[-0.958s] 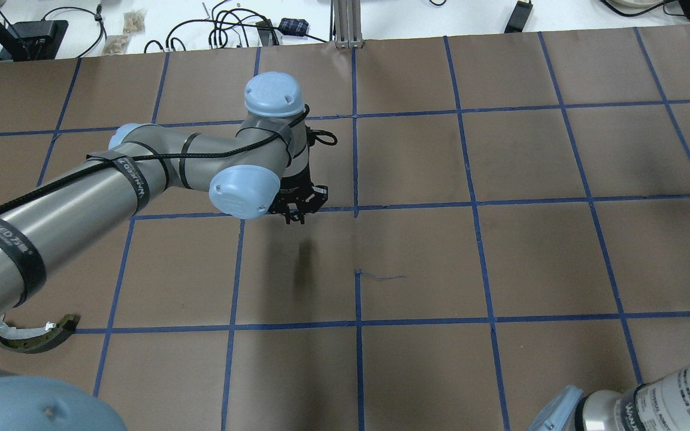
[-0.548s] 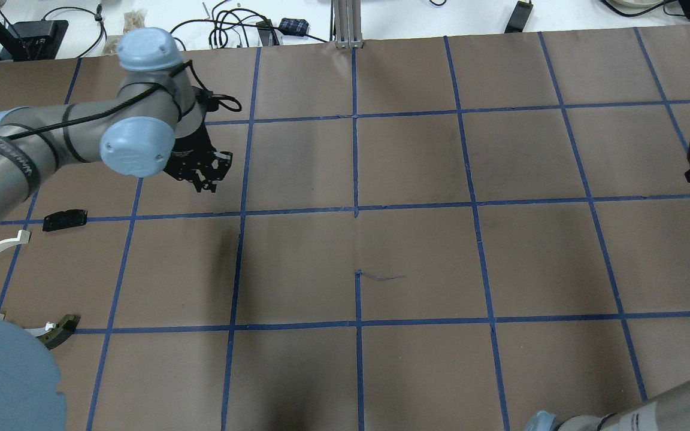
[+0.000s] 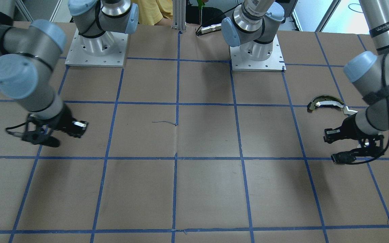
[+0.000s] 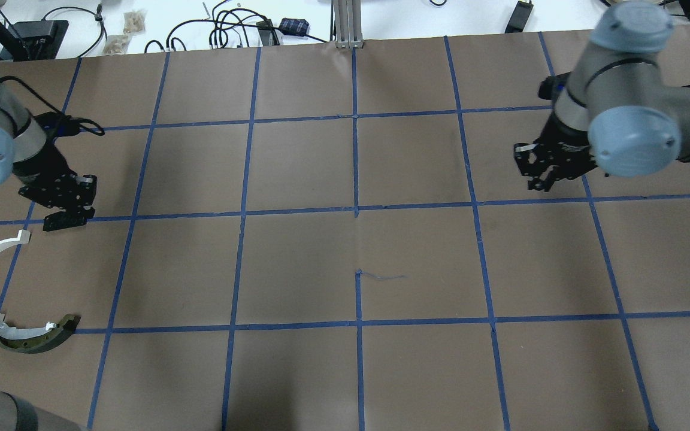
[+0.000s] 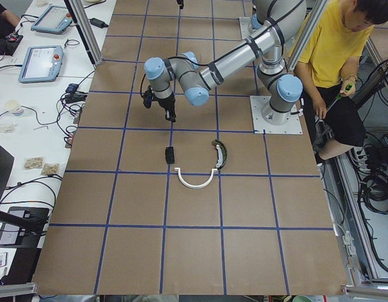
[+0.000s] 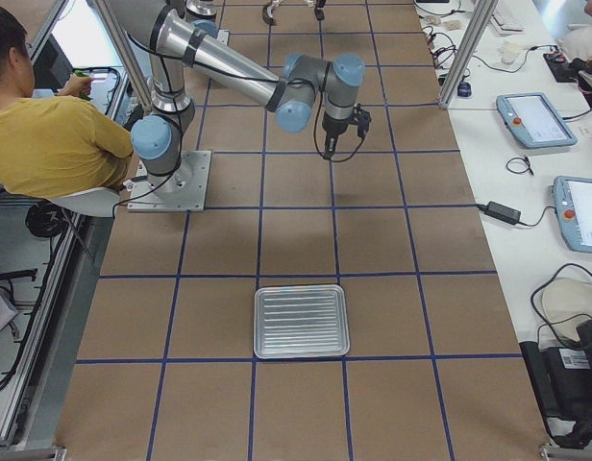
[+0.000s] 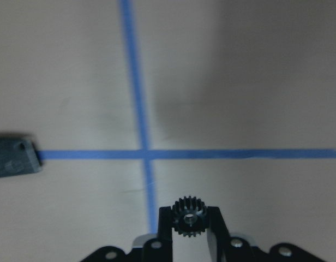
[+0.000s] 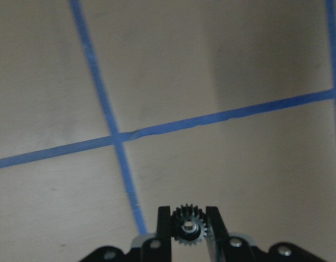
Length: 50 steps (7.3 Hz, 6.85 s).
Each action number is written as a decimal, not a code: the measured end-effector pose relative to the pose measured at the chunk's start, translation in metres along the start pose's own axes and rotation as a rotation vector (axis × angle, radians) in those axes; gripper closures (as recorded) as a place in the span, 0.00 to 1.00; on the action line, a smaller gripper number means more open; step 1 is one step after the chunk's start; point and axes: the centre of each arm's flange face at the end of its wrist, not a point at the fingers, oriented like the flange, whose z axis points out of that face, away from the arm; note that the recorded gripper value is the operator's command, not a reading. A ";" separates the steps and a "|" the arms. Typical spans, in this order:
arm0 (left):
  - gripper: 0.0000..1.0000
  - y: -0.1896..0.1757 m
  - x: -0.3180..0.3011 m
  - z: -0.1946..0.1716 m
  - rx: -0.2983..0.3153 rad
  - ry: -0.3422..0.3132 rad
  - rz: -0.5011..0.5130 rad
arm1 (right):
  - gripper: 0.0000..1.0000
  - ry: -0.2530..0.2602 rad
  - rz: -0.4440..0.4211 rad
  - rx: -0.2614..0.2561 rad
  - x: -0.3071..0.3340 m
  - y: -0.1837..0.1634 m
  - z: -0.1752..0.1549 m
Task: Place bearing gear from tray to pile
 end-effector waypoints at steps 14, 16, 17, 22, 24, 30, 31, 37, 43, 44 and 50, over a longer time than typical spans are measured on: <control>0.00 0.014 -0.095 0.063 -0.079 0.089 -0.094 | 0.00 -0.166 0.028 0.217 -0.238 0.086 0.080; 0.00 -0.013 -0.024 0.006 -0.003 0.015 -0.069 | 0.00 -0.133 -0.055 0.262 -0.167 0.048 0.031; 0.00 -0.028 0.029 -0.022 0.042 -0.019 -0.043 | 0.00 -0.103 -0.076 0.250 -0.122 0.033 -0.005; 0.00 -0.027 0.296 -0.045 0.149 -0.020 0.022 | 0.00 -0.033 -0.169 0.124 -0.050 0.024 -0.191; 0.00 0.000 0.382 -0.027 0.128 -0.005 0.061 | 0.00 -0.008 -0.154 0.066 -0.022 0.014 -0.194; 0.00 0.055 0.490 0.067 -0.035 0.001 0.066 | 0.00 -0.049 -0.264 0.052 -0.008 0.062 -0.185; 0.00 0.056 0.494 0.080 -0.056 -0.009 0.059 | 0.00 -0.045 -0.263 0.049 -0.005 0.073 -0.180; 1.00 0.051 0.498 0.100 -0.084 -0.023 0.028 | 0.00 0.016 -0.314 0.085 0.000 0.077 -0.199; 1.00 0.021 0.457 0.054 -0.016 0.014 -0.055 | 0.00 0.019 -0.304 0.088 0.002 0.078 -0.200; 1.00 0.000 0.419 0.026 0.004 0.035 -0.094 | 0.00 0.019 -0.304 0.087 0.002 0.078 -0.200; 1.00 -0.037 0.078 -0.047 -0.042 -0.029 0.028 | 0.00 0.016 -0.300 0.083 0.005 0.076 -0.198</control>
